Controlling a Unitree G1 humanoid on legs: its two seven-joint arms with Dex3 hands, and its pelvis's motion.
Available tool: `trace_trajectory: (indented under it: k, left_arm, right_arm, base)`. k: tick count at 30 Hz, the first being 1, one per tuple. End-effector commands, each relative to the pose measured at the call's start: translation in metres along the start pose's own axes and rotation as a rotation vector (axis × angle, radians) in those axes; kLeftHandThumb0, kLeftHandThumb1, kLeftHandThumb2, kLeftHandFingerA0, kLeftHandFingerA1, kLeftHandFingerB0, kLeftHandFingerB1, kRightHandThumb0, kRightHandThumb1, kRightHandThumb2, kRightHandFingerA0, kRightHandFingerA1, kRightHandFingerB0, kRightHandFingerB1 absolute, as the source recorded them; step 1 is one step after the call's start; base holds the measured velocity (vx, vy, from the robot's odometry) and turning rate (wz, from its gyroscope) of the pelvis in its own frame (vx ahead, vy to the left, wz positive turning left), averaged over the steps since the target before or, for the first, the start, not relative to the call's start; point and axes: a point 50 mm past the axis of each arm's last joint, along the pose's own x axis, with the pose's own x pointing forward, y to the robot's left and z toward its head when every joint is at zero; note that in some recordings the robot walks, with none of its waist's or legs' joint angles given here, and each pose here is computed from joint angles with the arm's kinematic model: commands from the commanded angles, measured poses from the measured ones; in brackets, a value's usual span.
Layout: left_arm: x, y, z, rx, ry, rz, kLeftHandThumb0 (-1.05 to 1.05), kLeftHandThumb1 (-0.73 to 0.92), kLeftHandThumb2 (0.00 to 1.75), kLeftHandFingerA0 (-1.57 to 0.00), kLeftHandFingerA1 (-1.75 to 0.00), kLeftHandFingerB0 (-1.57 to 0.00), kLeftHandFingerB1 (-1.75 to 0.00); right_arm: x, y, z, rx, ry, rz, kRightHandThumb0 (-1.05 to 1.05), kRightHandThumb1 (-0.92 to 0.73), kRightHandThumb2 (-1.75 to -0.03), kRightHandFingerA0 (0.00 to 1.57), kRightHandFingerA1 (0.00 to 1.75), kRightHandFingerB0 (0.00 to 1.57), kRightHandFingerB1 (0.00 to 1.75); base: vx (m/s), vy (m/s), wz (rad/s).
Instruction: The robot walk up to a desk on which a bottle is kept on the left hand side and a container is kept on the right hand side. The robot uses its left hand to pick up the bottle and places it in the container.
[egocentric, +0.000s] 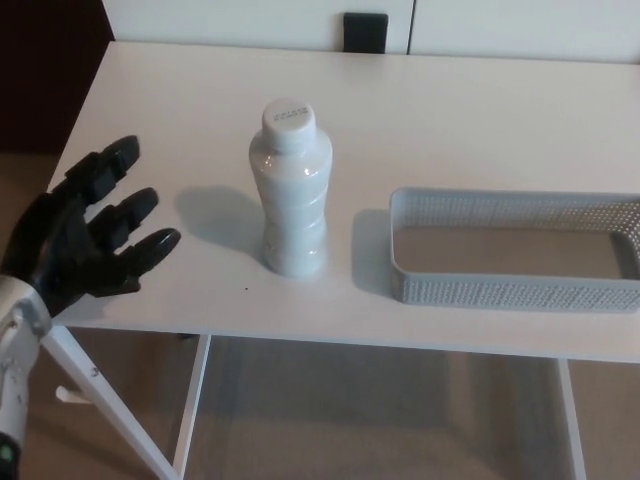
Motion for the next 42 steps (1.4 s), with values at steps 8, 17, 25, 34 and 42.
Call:
trace_trajectory:
  k: [8, 17, 25, 34, 42]
  left_arm:
    - [0.010, -0.047, 0.018, 0.000, -0.058, -0.153, -0.49, 0.32, 0.74, 0.00, -0.28, 0.00, -0.21]
    - [0.019, -0.067, 0.022, 0.037, -0.060, -0.198, -0.47, 0.29, 0.74, 0.00, -0.34, 0.00, -0.24]
    - [0.036, -0.071, 0.027, 0.073, -0.045, -0.162, -0.54, 0.36, 0.74, -0.04, -0.26, -0.03, -0.12]
    - [0.052, -0.066, 0.029, 0.072, 0.021, -0.094, -0.62, 0.39, 0.77, 0.00, -0.19, 0.00, -0.11]
    - [0.066, -0.070, 0.030, 0.157, 0.045, -0.088, -0.62, 0.51, 0.56, 0.00, -0.23, 0.00, -0.10]
  right_arm:
    - [0.003, -0.003, 0.009, -0.063, -0.019, -0.006, -0.16, -0.32, -0.81, 0.43, 0.65, 0.13, 0.51]
    - [0.005, -0.001, 0.013, -0.088, -0.032, -0.007, -0.27, -0.45, -0.53, 0.51, 0.54, 0.26, 0.36]
    - [0.004, 0.010, 0.017, -0.125, -0.061, 0.022, -0.19, -0.31, -0.81, 0.44, 0.64, 0.15, 0.51]
    - [0.003, 0.019, 0.024, -0.147, -0.096, 0.047, -0.27, -0.46, -0.53, 0.52, 0.52, 0.28, 0.36]
    - [0.006, 0.023, 0.028, -0.168, -0.111, 0.063, -0.32, -0.46, -0.53, 0.51, 0.52, 0.28, 0.36]
  base:
    - [0.00, 0.000, 0.00]
    - [0.00, 0.000, 0.00]
    - [0.00, 0.000, 0.00]
    - [0.00, 0.000, 0.00]
    - [0.00, 0.000, 0.00]
